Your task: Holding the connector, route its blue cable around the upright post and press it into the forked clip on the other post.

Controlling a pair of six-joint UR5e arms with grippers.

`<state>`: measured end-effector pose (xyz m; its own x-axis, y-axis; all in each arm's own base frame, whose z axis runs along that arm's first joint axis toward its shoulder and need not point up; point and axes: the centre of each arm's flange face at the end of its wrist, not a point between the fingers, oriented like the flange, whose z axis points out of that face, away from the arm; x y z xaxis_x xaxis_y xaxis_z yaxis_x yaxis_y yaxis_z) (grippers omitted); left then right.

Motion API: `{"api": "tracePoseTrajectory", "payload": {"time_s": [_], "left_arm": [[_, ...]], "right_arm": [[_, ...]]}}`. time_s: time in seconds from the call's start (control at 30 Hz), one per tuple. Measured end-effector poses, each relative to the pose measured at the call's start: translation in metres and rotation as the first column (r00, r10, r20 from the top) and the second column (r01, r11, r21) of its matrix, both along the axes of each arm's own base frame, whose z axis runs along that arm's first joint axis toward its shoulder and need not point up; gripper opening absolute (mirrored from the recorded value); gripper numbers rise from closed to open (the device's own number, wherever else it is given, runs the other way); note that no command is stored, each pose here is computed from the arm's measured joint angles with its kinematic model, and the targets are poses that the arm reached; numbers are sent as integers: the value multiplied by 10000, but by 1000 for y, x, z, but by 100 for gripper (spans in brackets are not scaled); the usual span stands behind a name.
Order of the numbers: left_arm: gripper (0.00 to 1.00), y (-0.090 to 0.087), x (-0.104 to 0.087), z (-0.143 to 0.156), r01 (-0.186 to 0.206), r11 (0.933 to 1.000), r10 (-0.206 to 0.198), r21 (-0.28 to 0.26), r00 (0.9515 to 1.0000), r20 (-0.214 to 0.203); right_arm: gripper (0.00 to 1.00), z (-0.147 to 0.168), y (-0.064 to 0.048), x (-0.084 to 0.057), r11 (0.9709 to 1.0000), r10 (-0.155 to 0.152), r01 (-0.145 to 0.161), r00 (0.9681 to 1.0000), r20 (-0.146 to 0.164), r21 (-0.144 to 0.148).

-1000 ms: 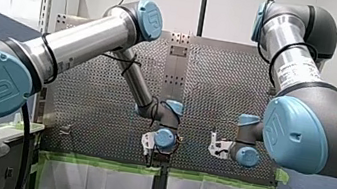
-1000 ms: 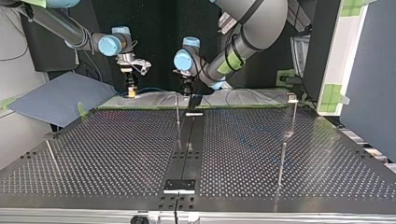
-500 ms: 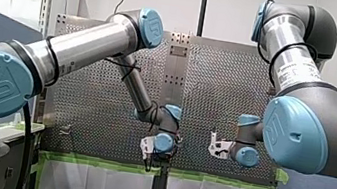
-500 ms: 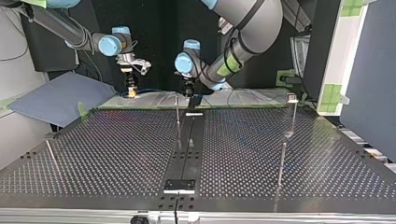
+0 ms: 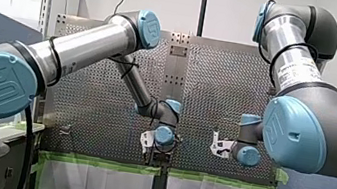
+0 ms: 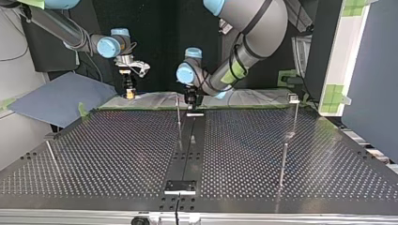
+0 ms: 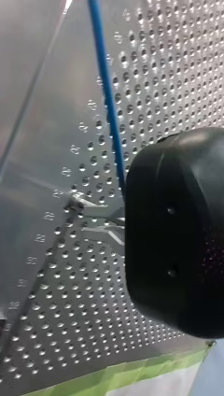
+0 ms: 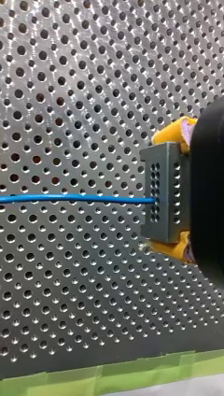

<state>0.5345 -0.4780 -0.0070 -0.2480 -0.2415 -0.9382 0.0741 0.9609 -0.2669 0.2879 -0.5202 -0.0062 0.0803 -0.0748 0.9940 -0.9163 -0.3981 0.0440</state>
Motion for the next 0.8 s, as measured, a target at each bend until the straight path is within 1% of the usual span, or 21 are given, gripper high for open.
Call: {"api": "tracePoseTrajectory", "payload": {"time_s": [0.17,0.23,0.3,0.33,0.37,0.43,0.47,0.5,0.6,0.7,0.8], "left_arm": [[15,7,5,-1,-84,9999,84,139,10000,-50],[26,9,7,-1,-104,9998,105,197,9999,-49],[26,10,7,-1,-113,9996,114,259,9999,-42],[55,10,8,-1,-114,9995,115,311,9999,-36],[55,11,8,-1,-111,9993,112,356,9999,-31],[84,11,7,-1,-91,9986,94,528,9999,-57],[84,12,7,-1,-77,9980,82,628,9999,-85],[100,12,6,-2,-64,9973,73,737,9999,-120],[100,14,4,-2,-51,9934,80,1145,9997,-251],[100,15,0,-3,-81,9874,141,1582,9992,-372],[100,12,-5,-2,13,9813,75,1924,9990,-452]], "right_arm": [[0,0,-2,-2,10000,-71,71,10000,-3,1],[0,0,-2,-2,10000,-76,76,10000,-7,9],[0,0,-2,-2,10000,-77,77,10000,-14,13],[0,0,-2,-2,10000,-78,78,10000,-17,13],[0,0,-2,-2,10000,-79,79,10000,-18,14],[0,0,-2,-2,10000,-79,79,10000,-22,18],[0,0,-2,-2,10000,-76,76,10000,-23,23],[0,0,-2,-2,10000,-72,72,10000,-25,30],[0,0,-2,-2,10000,-58,58,10000,-26,53],[0,-1,-1,-2,10000,-44,44,10000,-21,67],[0,-1,-1,-1,10000,-22,22,10000,-16,80]]}}
